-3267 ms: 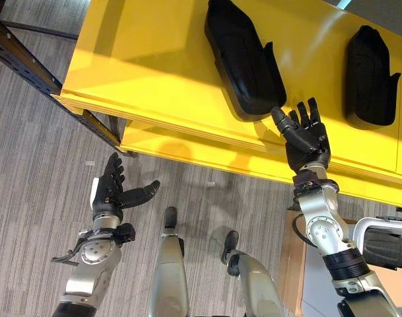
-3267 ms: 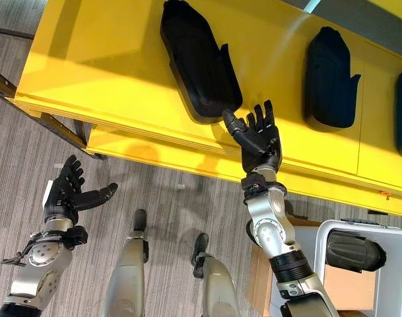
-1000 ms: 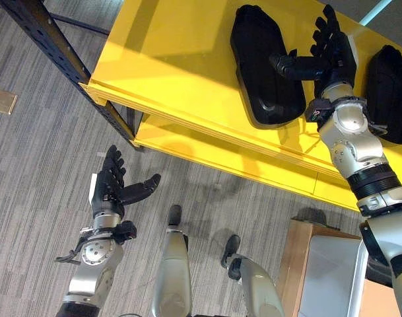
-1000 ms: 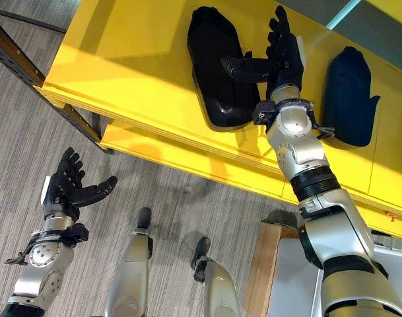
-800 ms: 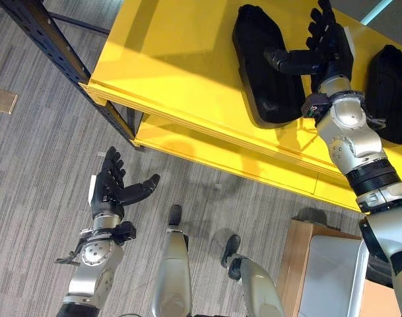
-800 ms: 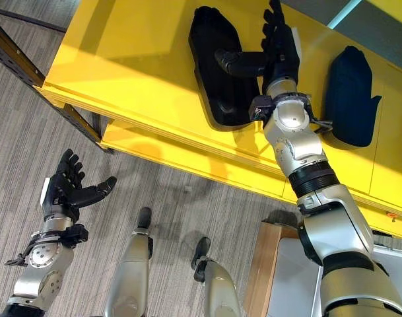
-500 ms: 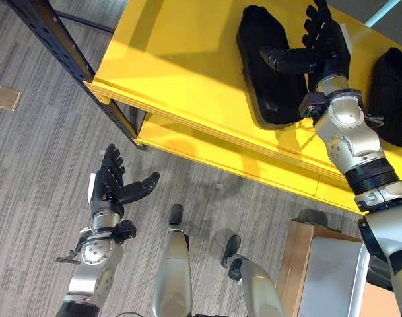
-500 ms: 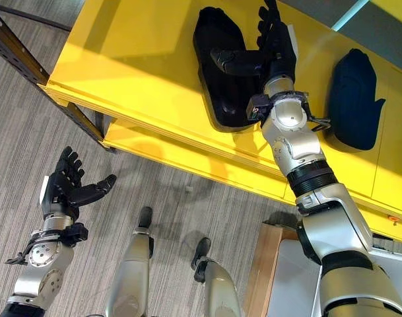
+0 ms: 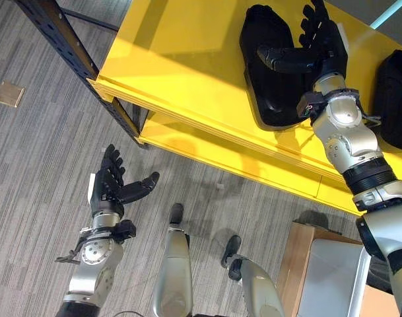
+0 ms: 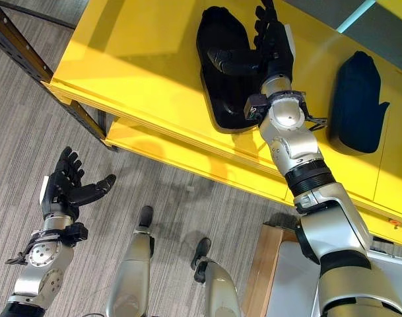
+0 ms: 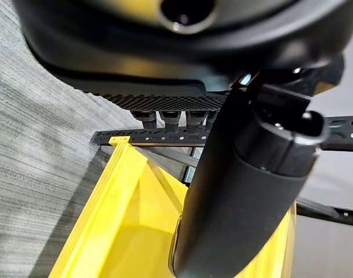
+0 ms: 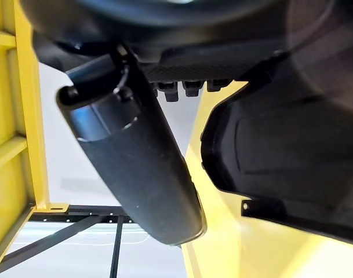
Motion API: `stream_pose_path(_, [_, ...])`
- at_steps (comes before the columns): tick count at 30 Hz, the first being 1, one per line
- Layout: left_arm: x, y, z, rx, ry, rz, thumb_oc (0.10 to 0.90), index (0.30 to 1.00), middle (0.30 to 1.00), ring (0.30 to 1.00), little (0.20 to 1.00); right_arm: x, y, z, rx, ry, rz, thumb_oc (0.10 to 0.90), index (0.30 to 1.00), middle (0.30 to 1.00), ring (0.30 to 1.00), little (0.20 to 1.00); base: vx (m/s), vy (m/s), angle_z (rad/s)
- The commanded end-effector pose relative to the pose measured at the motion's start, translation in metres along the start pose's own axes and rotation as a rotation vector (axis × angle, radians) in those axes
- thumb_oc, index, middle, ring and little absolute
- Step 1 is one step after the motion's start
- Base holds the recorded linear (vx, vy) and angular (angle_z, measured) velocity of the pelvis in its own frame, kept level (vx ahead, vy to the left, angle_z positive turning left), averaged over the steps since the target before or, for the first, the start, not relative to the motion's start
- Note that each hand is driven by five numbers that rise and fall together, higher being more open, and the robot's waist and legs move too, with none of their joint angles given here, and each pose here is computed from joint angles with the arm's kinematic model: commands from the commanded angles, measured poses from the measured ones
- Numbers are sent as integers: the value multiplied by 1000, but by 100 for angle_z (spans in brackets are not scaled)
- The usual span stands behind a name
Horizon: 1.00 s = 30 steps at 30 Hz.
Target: Move parts from the plastic box to the shelf.
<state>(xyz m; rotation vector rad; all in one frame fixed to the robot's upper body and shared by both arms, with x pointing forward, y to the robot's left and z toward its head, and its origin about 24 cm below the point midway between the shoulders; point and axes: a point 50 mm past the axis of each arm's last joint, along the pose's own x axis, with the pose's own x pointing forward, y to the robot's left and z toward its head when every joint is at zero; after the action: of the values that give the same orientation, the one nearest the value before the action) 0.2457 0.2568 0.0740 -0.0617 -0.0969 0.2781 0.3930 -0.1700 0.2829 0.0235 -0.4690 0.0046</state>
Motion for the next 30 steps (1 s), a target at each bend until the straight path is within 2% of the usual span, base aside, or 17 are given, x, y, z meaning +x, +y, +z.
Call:
stream_pose_path(1, [-1,-3,34,4,-193,-71,900,1000,1000,1000,1000,16,14,77,56,-287,51,900,1000,1000,1000,1000,0,0,0])
stream_pose_path(5, [-1,-3,34,2,-190,-71,900,1000,1000,1000,1000,16,19,67,122,-254,52,900,1000,1000,1000,1000,0,0,0])
stream_pose_path(18, [-2,-3,33,-2,-184,-70,900,1000,1000,1000,1000,18,12,49,176,-184,-11,900,1000,1000,1000,1000,1,0,2])
stream_pose_path(25, [-4,-3,33,2,-186,-78,900,1000,1000,1000,1000,24,-8,45,140,-147,-110,900,1000,1000,1000,1000,0,0,0])
stream_pose_path(30, [-5,-5,33,-4,-193,-98,900,1000,1000,1000,1000,29,-39,44,123,-106,-242,900,1000,1000,1000,1000,1,0,1])
